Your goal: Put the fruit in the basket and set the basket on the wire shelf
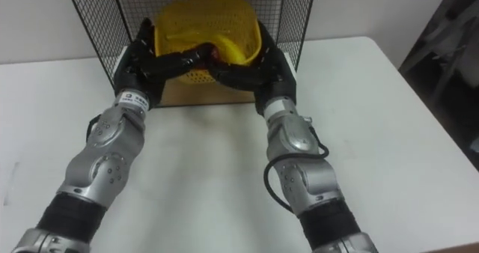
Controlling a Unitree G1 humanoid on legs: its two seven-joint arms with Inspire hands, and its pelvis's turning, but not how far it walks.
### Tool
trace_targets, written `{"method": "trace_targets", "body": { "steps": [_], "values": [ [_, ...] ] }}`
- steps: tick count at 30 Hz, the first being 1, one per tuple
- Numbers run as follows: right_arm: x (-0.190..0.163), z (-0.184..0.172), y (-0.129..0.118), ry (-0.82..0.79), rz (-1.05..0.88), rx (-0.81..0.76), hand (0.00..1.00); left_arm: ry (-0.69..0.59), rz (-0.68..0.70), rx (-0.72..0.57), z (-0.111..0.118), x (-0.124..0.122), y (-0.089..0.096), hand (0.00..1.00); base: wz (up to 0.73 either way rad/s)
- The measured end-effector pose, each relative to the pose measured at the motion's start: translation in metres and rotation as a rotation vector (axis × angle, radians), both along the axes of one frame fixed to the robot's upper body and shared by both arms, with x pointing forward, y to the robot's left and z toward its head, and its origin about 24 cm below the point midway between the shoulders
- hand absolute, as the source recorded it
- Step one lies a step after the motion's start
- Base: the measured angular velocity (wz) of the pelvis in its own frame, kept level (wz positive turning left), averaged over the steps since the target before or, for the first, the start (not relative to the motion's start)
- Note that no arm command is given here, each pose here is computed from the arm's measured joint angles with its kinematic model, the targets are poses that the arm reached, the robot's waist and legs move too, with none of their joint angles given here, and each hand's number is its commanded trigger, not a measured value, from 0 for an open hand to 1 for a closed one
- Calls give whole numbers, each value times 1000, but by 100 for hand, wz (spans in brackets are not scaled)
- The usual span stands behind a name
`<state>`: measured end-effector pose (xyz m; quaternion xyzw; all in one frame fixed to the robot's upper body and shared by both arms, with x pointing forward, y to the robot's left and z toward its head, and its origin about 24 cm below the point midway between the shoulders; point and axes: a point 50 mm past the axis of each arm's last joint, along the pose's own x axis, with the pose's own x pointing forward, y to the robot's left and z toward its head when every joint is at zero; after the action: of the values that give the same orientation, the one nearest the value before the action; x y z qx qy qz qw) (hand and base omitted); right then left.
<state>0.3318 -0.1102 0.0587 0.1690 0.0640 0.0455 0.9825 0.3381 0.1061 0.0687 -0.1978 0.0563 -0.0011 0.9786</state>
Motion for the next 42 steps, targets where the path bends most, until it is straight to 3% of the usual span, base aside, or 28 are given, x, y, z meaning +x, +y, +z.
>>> {"method": "trace_targets", "body": {
  "steps": [9,16,33,42],
  "values": [
    [25,14,7,82,-11,3,0,106,24,-14,7,21,1,0,5],
    [33,11,6,157,-13,-23,0,169,19,0,3,23,5,0,6],
    [24,-38,-8,402,-62,-44,0,396,-54,14,-51,10,5,0,3],
    [22,-42,-14,412,-72,-56,0,410,-67,11,-55,9,7,0,0]
  ]
}}
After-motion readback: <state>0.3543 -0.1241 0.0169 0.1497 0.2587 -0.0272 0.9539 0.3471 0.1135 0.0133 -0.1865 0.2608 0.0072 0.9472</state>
